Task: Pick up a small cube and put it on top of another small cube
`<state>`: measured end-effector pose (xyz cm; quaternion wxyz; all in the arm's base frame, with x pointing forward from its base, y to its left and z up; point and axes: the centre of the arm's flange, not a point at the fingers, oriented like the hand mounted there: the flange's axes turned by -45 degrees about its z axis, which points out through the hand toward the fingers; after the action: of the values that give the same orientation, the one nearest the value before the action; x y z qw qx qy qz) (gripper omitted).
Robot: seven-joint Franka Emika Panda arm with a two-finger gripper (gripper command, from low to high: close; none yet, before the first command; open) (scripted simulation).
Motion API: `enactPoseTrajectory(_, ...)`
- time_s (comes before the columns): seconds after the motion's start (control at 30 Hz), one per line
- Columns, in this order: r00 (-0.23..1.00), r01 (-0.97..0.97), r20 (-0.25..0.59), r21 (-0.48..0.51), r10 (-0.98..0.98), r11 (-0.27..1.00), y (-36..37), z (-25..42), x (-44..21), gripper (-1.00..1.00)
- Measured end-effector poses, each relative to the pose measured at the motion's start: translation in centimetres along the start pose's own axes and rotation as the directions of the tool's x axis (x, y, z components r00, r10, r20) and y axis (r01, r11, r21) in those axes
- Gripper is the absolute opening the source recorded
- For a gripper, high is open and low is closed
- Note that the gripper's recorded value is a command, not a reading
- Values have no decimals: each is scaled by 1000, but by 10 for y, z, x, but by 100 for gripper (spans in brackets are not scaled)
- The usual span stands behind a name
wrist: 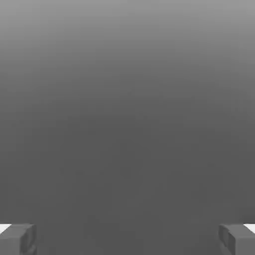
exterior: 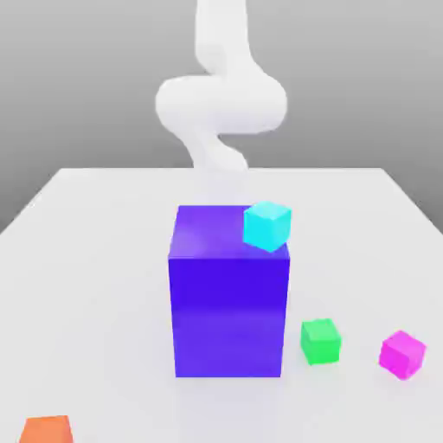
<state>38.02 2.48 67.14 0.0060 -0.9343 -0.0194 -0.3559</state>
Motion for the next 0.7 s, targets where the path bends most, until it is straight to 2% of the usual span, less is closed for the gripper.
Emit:
enactPoseTrajectory(0.33,938,191,269,125,-219,974,-116,189,-66,0)
enactPoseTrajectory(0.7,726,381,482,312,-490,870,-241,318,-244,0)
